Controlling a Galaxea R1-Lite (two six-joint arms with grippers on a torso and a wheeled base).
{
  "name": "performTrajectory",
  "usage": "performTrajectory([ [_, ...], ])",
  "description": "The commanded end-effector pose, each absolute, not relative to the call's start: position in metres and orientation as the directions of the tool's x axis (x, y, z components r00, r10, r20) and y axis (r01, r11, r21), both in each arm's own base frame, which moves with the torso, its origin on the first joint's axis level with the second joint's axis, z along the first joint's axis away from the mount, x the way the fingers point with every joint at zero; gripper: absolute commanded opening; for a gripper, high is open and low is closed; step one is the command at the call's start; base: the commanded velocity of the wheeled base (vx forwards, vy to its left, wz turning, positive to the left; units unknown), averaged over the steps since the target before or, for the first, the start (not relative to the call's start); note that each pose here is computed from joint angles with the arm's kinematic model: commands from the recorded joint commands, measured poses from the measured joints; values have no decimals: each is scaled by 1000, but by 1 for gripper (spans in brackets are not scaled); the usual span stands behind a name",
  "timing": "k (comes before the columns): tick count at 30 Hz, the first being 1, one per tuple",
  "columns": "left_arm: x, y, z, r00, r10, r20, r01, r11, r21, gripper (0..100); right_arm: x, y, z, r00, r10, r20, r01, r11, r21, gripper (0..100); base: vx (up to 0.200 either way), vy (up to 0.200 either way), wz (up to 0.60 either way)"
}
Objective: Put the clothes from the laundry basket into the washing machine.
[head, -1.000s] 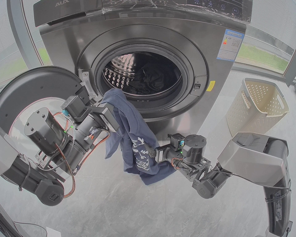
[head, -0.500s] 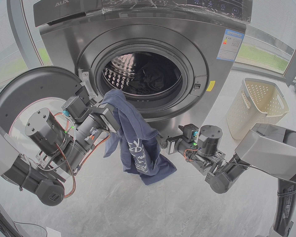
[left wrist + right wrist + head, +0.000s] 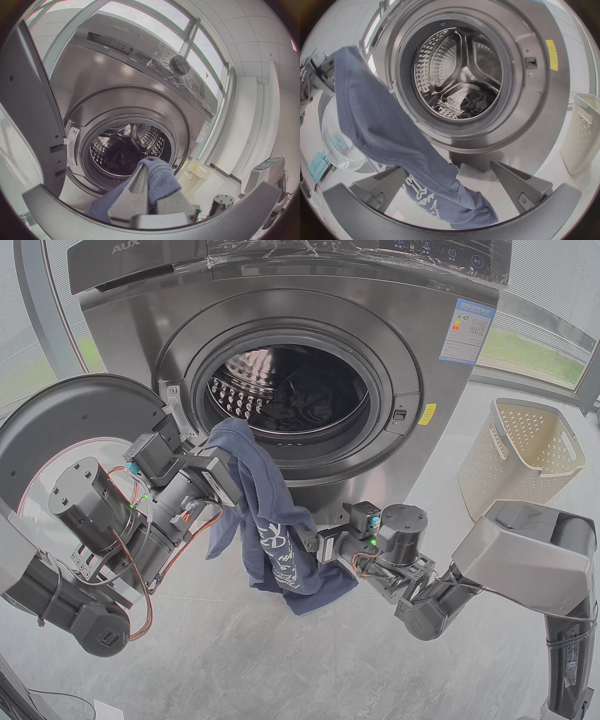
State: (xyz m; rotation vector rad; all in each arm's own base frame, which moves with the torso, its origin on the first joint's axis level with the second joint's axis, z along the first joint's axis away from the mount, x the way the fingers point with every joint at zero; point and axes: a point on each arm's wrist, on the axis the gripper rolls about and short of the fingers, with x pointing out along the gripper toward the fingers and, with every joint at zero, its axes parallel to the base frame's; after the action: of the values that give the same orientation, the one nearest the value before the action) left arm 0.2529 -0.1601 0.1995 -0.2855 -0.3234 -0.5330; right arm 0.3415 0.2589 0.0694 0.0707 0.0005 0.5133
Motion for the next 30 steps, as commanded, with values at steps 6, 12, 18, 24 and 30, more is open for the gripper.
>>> performTrajectory([
  [6,254,-161,202,811,-444,381,537,824,-182,0,342,281,39,853,522,-21,-520,852,63,100,0,0,0],
  [12,254,-161,201,812,-443,379,535,824,-184,0,344,290,40,846,532,-3,-531,845,64,100,0,0,0],
  [18,254,-161,201,812,-443,379,535,824,-184,0,351,296,46,846,532,36,-533,843,71,100,0,0,0],
  [24,254,-161,201,813,-444,378,535,824,-184,0,352,288,76,851,516,101,-524,848,81,100,0,0,0],
  [30,255,-161,201,813,-442,378,534,825,-184,0,349,261,100,870,478,120,-488,869,81,100,0,0,0],
])
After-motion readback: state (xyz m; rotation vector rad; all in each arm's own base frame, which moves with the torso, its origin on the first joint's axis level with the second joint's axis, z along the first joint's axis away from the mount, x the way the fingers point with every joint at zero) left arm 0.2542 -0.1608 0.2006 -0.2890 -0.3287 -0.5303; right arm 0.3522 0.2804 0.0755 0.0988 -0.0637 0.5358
